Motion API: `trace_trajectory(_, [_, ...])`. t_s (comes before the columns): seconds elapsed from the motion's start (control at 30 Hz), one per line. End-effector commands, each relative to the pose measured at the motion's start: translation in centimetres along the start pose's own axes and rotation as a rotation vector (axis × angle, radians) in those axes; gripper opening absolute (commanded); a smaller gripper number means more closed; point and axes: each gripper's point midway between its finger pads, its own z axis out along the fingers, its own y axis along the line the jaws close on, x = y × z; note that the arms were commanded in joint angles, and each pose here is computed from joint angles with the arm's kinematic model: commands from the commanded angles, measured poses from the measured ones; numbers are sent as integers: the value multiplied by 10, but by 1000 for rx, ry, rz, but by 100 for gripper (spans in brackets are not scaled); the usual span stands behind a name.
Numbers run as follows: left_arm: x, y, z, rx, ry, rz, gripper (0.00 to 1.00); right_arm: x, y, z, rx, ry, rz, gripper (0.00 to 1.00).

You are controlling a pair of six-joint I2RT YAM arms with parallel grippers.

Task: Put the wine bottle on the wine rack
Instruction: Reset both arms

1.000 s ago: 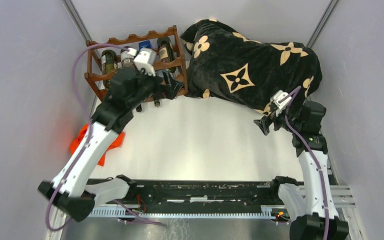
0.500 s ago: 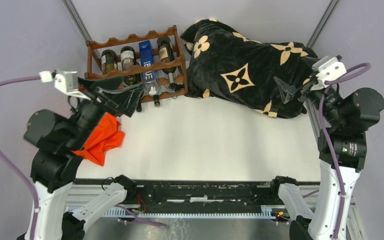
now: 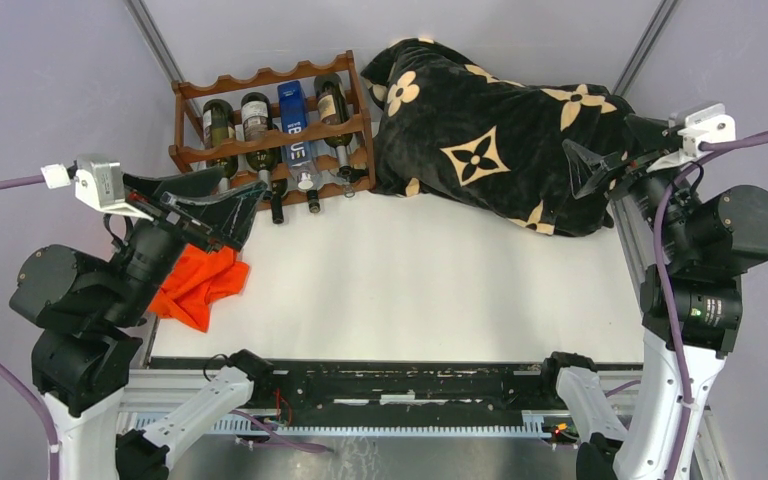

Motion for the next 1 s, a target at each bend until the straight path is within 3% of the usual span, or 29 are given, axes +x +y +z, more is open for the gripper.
trace_trajectory(0.0, [-6,-2,-16,-5,-23,-40,100,-34,-2,-12,53,-92,-6,98])
trace_trajectory(0.97, [9,16,-20,-71,-17,-14,100,-21,-15,-8,86,-103,-9,98])
